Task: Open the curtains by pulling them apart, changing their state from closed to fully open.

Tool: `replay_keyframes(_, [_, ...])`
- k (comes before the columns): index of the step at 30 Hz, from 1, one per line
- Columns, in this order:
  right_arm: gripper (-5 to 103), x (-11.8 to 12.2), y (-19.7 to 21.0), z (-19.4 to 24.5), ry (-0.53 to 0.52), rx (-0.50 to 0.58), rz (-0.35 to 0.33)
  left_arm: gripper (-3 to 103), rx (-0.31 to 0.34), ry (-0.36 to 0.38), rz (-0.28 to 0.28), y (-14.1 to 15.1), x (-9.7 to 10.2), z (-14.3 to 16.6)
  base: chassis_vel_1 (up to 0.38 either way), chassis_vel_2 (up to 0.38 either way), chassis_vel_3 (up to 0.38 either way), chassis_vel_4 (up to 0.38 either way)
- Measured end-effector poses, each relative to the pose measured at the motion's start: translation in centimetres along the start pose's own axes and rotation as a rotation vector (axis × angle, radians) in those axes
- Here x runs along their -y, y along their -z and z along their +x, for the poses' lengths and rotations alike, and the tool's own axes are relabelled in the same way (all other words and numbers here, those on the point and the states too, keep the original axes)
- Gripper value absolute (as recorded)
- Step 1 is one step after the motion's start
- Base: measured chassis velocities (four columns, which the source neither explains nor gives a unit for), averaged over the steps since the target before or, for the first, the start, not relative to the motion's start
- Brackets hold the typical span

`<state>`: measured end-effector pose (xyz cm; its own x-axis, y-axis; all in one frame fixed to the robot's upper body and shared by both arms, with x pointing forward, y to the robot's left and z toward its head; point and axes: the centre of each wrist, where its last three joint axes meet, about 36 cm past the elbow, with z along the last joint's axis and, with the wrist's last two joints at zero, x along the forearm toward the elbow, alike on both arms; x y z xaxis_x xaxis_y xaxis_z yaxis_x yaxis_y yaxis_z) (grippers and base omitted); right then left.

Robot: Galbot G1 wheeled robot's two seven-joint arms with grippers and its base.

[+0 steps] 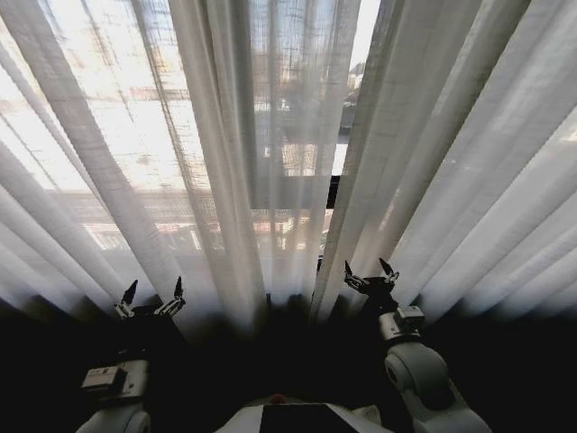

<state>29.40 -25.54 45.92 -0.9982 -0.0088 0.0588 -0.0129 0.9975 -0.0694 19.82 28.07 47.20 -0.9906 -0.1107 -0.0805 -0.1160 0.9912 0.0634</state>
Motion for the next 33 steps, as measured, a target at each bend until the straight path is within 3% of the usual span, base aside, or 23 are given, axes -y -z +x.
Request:
replay_keyframes(12, [100, 0.0, 0.3, -5.0, -0.006, 0.005, -0.055, 100, 0.014, 0.014, -0.007, 0.7, -0.1, 0.2, 0.000, 0.000, 0.000, 0.000])
replay_keyframes(27, [102, 2.0, 0.8, -13.0, -0.057, 0.015, -0.073, 100, 0.005, 0.061, -0.009, 1.2, 0.2, 1.1, 0.000, 0.000, 0.000, 0.000])
replay_keyframes(29, [94, 1.8, 1.0, -13.5, -0.045, 0.021, -0.086, 100, 0.008, 0.071, -0.009, 1.4, 0.3, 1.4, 0.000, 0.000, 0.000, 0.000])
replay_keyframes(31, [94, 1.7, 1.1, -13.6, -0.041, 0.022, -0.087, 100, 0.009, 0.074, -0.009, 1.5, 0.3, 1.5, 0.000, 0.000, 0.000, 0.000])
replay_keyframes(33, [83, 1.5, 1.1, -13.7, -0.032, 0.025, -0.087, 100, 0.013, 0.081, -0.010, 1.5, 0.4, 1.6, 0.000, 0.000, 0.000, 0.000])
